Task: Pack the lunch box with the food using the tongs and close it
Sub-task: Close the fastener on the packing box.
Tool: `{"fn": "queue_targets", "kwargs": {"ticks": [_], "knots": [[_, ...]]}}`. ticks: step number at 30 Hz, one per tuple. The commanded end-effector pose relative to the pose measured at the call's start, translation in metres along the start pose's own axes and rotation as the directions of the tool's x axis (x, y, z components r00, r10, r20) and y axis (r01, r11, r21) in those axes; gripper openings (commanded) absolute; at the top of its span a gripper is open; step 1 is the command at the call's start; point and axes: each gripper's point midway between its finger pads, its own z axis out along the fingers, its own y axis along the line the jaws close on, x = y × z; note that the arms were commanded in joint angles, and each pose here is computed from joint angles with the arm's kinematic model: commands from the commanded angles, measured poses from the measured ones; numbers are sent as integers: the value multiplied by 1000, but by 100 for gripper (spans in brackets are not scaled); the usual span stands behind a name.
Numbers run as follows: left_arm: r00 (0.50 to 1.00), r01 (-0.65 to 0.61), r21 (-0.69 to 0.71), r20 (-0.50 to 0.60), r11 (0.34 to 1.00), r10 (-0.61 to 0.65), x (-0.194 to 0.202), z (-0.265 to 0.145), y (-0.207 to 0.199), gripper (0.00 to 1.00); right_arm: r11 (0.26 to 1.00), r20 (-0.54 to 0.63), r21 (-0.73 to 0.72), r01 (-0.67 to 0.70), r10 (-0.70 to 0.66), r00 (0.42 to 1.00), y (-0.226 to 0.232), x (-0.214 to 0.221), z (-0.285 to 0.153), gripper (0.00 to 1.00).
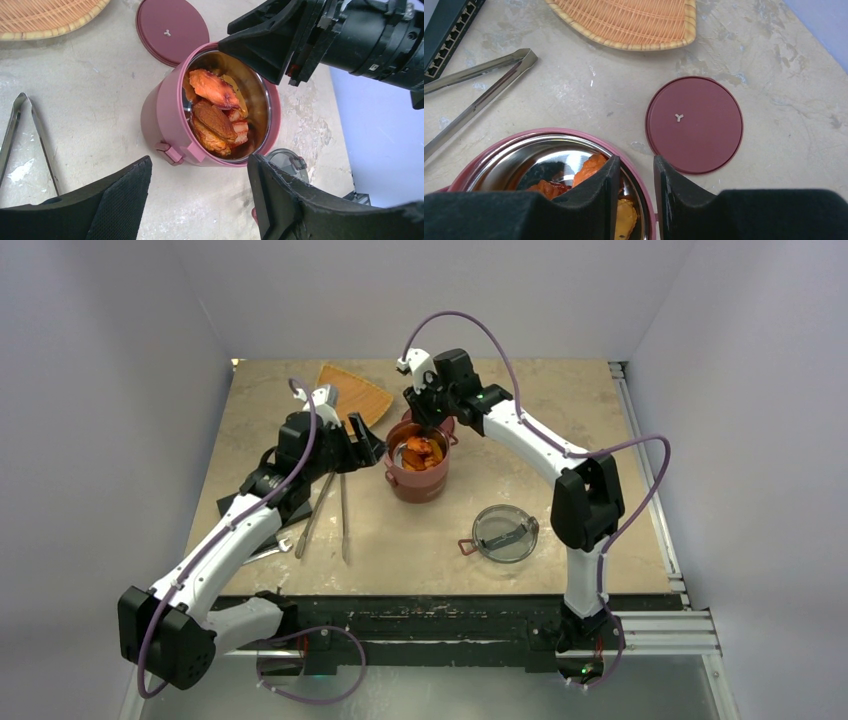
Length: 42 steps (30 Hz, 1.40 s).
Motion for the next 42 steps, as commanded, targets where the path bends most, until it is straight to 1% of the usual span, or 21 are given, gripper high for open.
{"fn": "queue_targets", "kwargs": {"ticks": [1, 3, 6, 9, 13, 16, 25, 26, 31, 35, 38, 39, 40, 42], "knots": [[1000, 7, 5, 10, 1000, -7, 3, 1, 2, 69, 1000, -36, 14, -12, 13, 999, -8, 15, 1, 32], [1000, 9, 5, 1, 1000, -9, 6, 3, 3, 68, 1000, -32, 17, -16, 16, 999, -7, 14, -3, 28], [1000, 10, 10, -3, 1000, -10, 7, 5, 3, 67, 1000, -34, 22, -18, 19, 999, -7, 16, -8, 26], [1000, 10, 15, -4, 1000, -10, 7, 5, 2, 67, 999, -37, 32, -27, 28, 999, -7, 16, -13, 22], [1000, 10, 15, 1, 1000, -10, 6, 4, 2, 67, 994, -29, 97, -40, 43, 999, -16, 11, -24, 20], [1000, 9, 12, 5, 1000, -9, 5, 4, 2, 67, 987, -5, 139, -81, 82, 997, -21, 5, -34, 11], [1000, -3, 11, 13, 1000, 3, 3, 4, 2, 67, 951, 20, 238, -198, 199, 980, -23, 10, -58, 2], [1000, -4, 10, 11, 1000, 4, 3, 4, 2, 67, 940, 23, 247, -237, 239, 971, -21, 13, -60, 1], [1000, -14, 10, 7, 1000, 14, 2, 7, 2, 67, 891, 26, 287, -352, 360, 933, -9, 22, -64, 0], [999, -43, 3, 4, 999, 43, 0, 9, 2, 67, 888, 3, 327, -324, 341, 940, -2, 25, -66, 0], [994, -106, 23, 1, 994, 106, -5, 13, -2, 67, 890, -10, 339, -305, 328, 945, 5, 25, -67, 0], [991, -132, 37, 2, 990, 133, -8, 14, -6, 67, 841, 33, 338, -423, 439, 898, 12, 22, -66, 2], [987, -162, 56, 10, 985, 162, -13, 14, -11, 66, 823, 49, 338, -456, 469, 882, 14, 20, -67, 5], [977, -214, 104, 23, 971, 213, -20, 14, -23, 66, 812, 72, 342, -473, 479, 875, 12, 14, -74, 10]]}}
